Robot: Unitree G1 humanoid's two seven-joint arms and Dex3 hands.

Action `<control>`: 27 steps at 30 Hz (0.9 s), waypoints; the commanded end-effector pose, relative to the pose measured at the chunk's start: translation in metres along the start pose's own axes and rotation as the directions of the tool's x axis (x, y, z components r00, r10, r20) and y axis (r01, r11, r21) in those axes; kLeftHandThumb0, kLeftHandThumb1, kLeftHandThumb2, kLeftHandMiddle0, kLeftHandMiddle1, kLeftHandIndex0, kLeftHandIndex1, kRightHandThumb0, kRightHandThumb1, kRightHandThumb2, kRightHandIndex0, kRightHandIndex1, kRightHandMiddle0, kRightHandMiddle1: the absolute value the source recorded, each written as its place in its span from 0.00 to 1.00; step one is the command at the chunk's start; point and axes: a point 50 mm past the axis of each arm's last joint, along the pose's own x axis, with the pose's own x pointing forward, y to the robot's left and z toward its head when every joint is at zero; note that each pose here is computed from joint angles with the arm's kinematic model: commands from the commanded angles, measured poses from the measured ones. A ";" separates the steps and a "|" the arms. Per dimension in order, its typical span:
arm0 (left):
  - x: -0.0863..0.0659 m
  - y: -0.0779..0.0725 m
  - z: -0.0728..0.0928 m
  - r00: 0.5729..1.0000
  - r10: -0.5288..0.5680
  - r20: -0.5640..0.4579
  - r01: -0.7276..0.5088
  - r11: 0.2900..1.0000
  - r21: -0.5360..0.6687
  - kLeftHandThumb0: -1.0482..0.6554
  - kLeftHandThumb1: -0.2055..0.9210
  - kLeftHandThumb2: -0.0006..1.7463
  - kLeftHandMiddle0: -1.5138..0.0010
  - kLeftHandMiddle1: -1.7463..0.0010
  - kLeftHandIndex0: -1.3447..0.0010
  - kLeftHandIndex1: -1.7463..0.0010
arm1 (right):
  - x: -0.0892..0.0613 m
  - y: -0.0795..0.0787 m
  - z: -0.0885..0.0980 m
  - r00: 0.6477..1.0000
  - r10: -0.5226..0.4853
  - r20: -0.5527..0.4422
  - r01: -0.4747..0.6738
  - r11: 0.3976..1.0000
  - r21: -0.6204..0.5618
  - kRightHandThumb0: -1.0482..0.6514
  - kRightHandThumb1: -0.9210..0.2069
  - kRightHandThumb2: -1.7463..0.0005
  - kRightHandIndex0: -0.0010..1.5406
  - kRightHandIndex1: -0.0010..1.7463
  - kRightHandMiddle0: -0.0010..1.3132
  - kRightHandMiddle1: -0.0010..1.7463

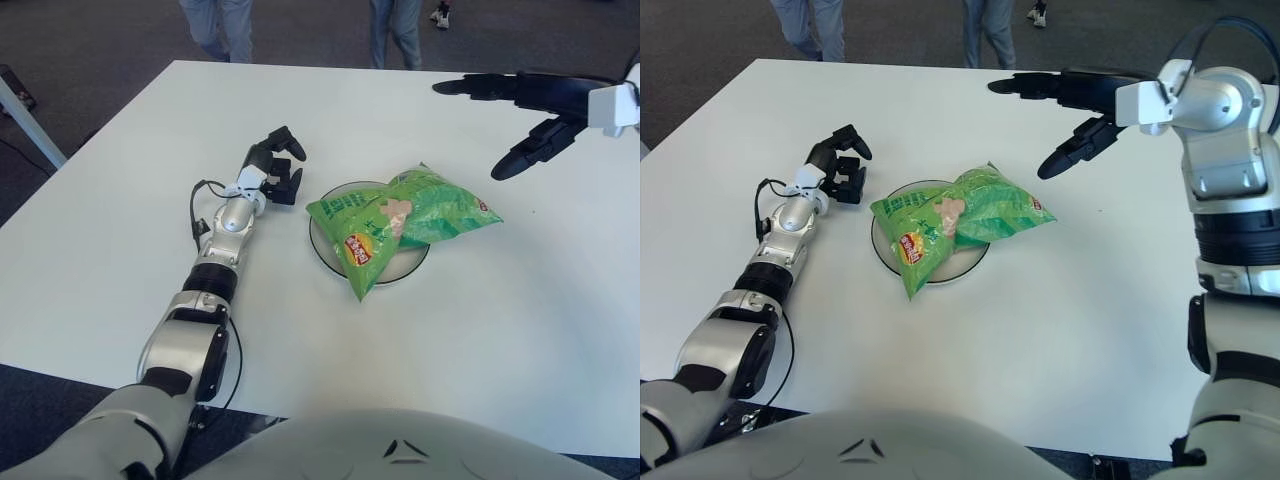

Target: Put the snack into the plate.

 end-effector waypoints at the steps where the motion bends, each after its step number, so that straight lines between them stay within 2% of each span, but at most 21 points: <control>1: -0.025 -0.009 -0.029 0.993 -0.007 -0.118 0.004 1.000 -0.030 0.33 0.43 0.78 0.14 0.00 0.52 0.00 | -0.004 0.008 -0.011 0.983 -0.152 -0.099 0.157 0.986 0.051 0.12 0.23 0.82 0.02 0.00 0.00 0.12; 2: -0.025 -0.009 -0.029 0.993 -0.007 -0.119 0.003 1.000 -0.031 0.33 0.43 0.78 0.14 0.00 0.52 0.00 | -0.004 0.007 -0.011 0.978 -0.176 -0.111 0.183 0.981 0.059 0.14 0.30 0.74 0.05 0.02 0.00 0.17; 5: -0.025 -0.008 -0.029 0.993 -0.005 -0.120 0.002 0.999 -0.033 0.33 0.43 0.78 0.14 0.00 0.52 0.00 | -0.003 0.010 -0.011 0.957 -0.252 -0.141 0.266 0.960 0.085 0.16 0.37 0.64 0.11 0.04 0.00 0.25; 6: -0.025 -0.008 -0.029 0.993 -0.005 -0.120 0.001 0.999 -0.034 0.33 0.43 0.78 0.14 0.00 0.52 0.00 | -0.002 0.011 -0.012 0.951 -0.271 -0.151 0.288 0.953 0.098 0.17 0.37 0.64 0.12 0.05 0.00 0.27; 8: -0.025 -0.008 -0.029 0.993 -0.005 -0.120 0.001 0.999 -0.035 0.33 0.43 0.78 0.14 0.00 0.52 0.00 | -0.002 0.014 -0.013 0.941 -0.294 -0.167 0.316 0.940 0.125 0.17 0.35 0.64 0.11 0.16 0.00 0.31; 9: -0.025 -0.008 -0.029 0.993 -0.003 -0.118 0.000 0.999 -0.033 0.33 0.43 0.78 0.14 0.00 0.52 0.00 | -0.001 0.017 -0.017 0.931 -0.315 -0.186 0.348 0.920 0.183 0.17 0.35 0.63 0.10 0.20 0.00 0.33; 10: -0.025 -0.008 -0.029 0.993 -0.002 -0.117 -0.001 0.999 -0.032 0.33 0.43 0.78 0.14 0.00 0.52 0.00 | 0.000 0.020 -0.020 0.923 -0.328 -0.202 0.370 0.901 0.225 0.22 0.38 0.59 0.10 0.28 0.00 0.38; 14: -0.025 -0.006 -0.030 0.992 -0.008 -0.125 0.005 1.000 -0.028 0.33 0.43 0.78 0.14 0.00 0.52 0.00 | 0.000 0.030 -0.030 0.889 -0.384 -0.249 0.455 0.803 0.386 0.34 0.44 0.48 0.10 0.44 0.00 0.50; 19: -0.025 -0.007 -0.030 0.992 -0.011 -0.124 0.007 0.999 -0.033 0.33 0.44 0.77 0.15 0.00 0.53 0.00 | -0.001 0.045 -0.035 0.844 -0.435 -0.315 0.533 0.609 0.588 0.43 0.44 0.40 0.12 0.57 0.00 0.65; 21: -0.025 -0.007 -0.030 0.992 -0.011 -0.123 0.006 0.999 -0.037 0.33 0.45 0.76 0.15 0.00 0.53 0.00 | 0.000 0.048 -0.035 0.831 -0.447 -0.331 0.546 0.540 0.641 0.46 0.41 0.37 0.14 0.63 0.00 0.78; 24: -0.025 -0.007 -0.029 0.993 -0.005 -0.117 0.001 0.999 -0.037 0.33 0.45 0.76 0.15 0.00 0.54 0.00 | 0.001 0.051 -0.034 0.817 -0.465 -0.341 0.556 0.482 0.677 0.43 0.14 0.59 0.15 0.68 0.10 0.93; 27: -0.025 -0.007 -0.029 0.994 0.003 -0.113 -0.006 0.999 -0.032 0.33 0.46 0.76 0.15 0.00 0.54 0.00 | 0.001 0.055 -0.035 0.802 -0.479 -0.358 0.571 0.437 0.695 0.42 0.07 0.65 0.17 0.71 0.13 0.97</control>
